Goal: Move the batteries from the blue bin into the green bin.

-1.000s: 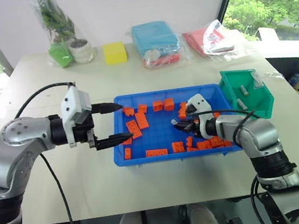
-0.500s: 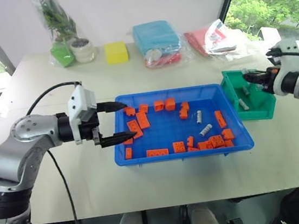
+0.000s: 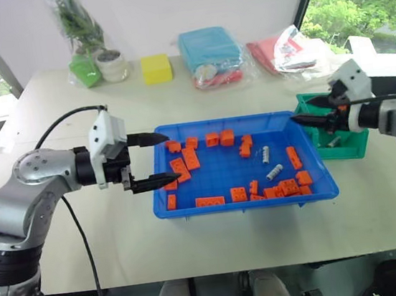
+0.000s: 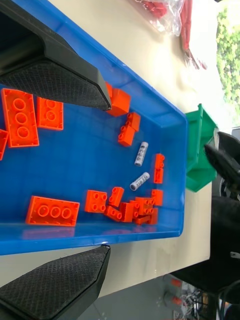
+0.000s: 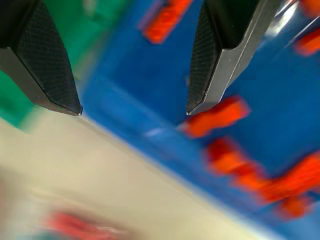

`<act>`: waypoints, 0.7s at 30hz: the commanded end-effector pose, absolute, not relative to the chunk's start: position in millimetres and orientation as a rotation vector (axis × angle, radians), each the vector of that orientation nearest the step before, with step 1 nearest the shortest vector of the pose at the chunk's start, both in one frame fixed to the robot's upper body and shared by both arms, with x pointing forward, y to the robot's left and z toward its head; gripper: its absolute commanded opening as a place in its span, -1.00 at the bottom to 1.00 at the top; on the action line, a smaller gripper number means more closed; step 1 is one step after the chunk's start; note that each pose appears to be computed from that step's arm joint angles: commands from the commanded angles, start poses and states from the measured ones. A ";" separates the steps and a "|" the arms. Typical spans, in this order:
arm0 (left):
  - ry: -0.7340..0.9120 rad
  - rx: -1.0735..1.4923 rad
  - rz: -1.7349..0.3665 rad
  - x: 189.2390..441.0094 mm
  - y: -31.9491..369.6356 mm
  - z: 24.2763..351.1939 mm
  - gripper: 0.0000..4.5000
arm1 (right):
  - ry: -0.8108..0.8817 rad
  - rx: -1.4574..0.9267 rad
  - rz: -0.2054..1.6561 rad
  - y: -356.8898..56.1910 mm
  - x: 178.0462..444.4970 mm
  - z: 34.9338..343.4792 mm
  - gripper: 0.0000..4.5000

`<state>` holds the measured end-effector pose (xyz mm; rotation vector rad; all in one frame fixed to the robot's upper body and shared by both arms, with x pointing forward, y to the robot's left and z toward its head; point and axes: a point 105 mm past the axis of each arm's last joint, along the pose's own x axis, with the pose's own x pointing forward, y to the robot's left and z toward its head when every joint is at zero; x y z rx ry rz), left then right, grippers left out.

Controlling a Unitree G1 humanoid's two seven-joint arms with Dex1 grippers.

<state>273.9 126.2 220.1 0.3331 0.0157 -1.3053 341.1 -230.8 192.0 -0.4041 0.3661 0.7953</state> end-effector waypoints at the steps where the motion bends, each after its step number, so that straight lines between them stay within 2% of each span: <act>1: -0.020 0.365 -1.318 273.4 122.9 229.0 1.00 | 0.446 -0.560 0.995 -223.4 330.4 178.8 0.50; 5: -0.024 0.372 -1.320 271.2 121.8 229.7 1.00 | 0.543 -0.648 1.089 -228.9 328.5 157.0 0.50; 14: -0.024 0.377 -1.281 266.7 127.3 230.3 1.00 | 0.581 -0.687 1.123 -229.5 338.5 126.7 0.50; 21: -0.019 0.377 -1.279 265.6 128.0 231.1 1.00 | 0.611 -0.666 1.183 -222.3 332.6 105.5 0.50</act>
